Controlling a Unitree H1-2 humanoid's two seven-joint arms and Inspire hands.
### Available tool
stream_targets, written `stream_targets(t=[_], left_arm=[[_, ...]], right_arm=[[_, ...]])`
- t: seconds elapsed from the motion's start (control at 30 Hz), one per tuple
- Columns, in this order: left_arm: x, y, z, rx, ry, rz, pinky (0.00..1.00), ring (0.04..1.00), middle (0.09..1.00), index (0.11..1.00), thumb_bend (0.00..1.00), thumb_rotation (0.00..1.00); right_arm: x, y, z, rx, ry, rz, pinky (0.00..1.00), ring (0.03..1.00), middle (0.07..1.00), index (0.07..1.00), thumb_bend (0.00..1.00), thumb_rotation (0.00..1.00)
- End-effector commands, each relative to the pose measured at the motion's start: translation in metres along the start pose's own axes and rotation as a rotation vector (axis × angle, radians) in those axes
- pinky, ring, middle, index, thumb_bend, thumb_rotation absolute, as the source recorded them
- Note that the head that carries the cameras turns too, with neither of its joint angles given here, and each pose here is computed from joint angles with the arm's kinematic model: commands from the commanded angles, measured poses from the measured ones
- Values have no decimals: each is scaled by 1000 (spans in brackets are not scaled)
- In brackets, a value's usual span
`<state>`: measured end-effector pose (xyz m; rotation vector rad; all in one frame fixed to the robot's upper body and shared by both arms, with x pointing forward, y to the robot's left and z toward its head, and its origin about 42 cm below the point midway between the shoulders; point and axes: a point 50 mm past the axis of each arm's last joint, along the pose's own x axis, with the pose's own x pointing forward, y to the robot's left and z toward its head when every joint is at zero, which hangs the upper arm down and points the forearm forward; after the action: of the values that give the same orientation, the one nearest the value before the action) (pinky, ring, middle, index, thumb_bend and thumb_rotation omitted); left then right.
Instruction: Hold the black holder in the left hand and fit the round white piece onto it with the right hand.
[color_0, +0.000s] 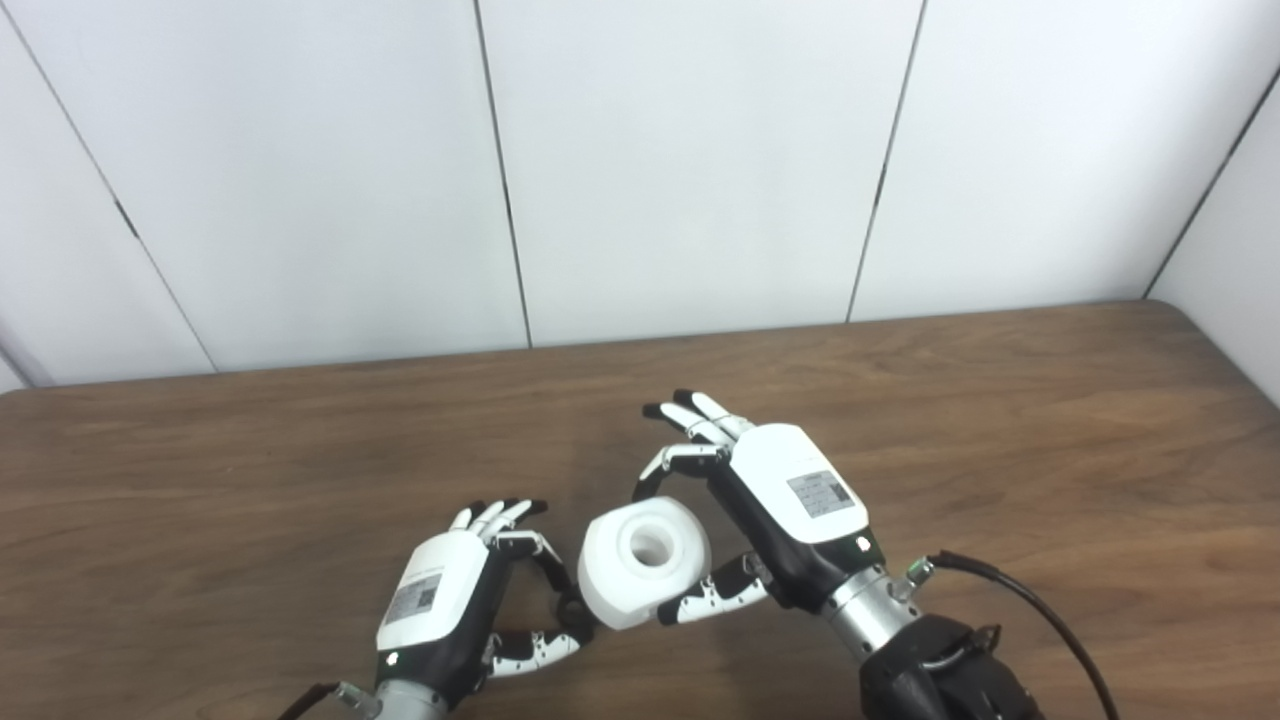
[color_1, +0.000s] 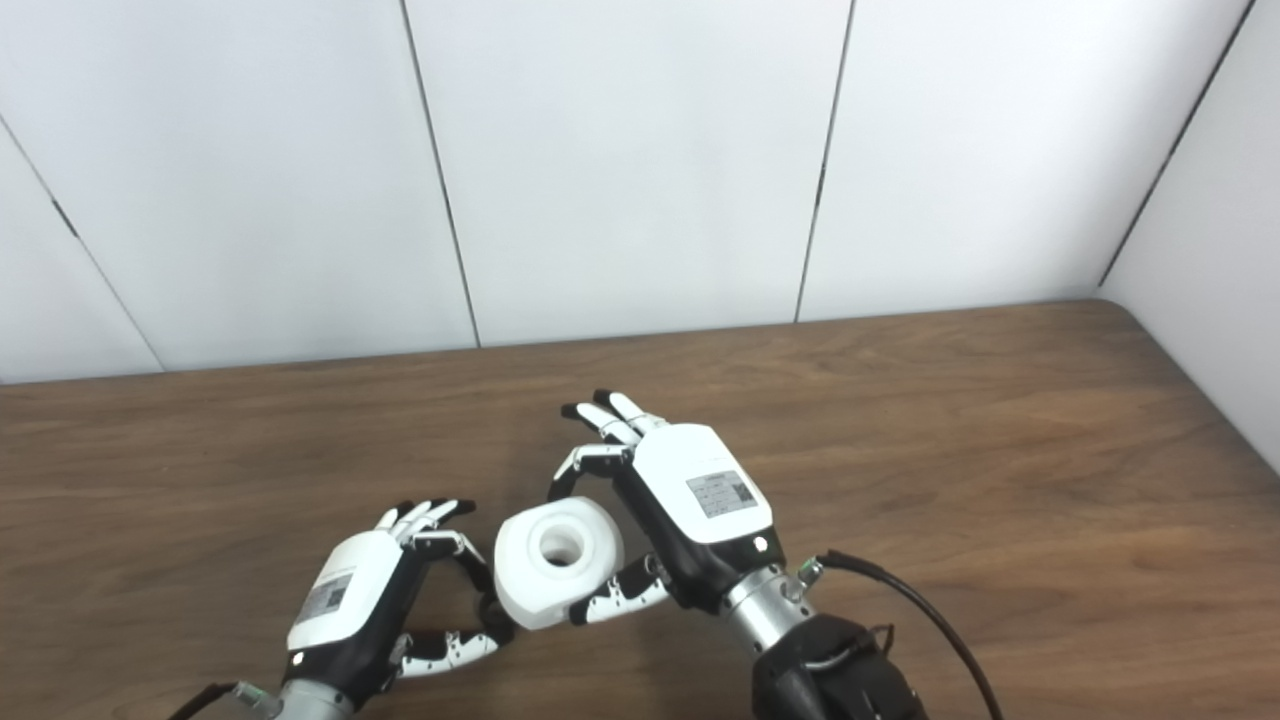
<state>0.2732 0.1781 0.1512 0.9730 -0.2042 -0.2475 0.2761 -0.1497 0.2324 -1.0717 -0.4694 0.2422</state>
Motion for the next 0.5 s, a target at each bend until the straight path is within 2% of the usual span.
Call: stream_targets(t=[0.0,0.13,0.47], left_arm=[[6,8,10,4,-43,57,1000,936,893,480,516,48],[7,6,10,10,-39,54,1000,935,895,480,516,48],[8,5,9,12,-34,51,1000,933,896,480,516,48]], right_arm=[[5,-6,3,-11,-33,-35,873,956,904,479,510,143],[7,-12,4,-17,-32,-51,843,955,907,479,511,143],[10,-26,8,-22,-43,-74,910,968,918,480,511,139]])
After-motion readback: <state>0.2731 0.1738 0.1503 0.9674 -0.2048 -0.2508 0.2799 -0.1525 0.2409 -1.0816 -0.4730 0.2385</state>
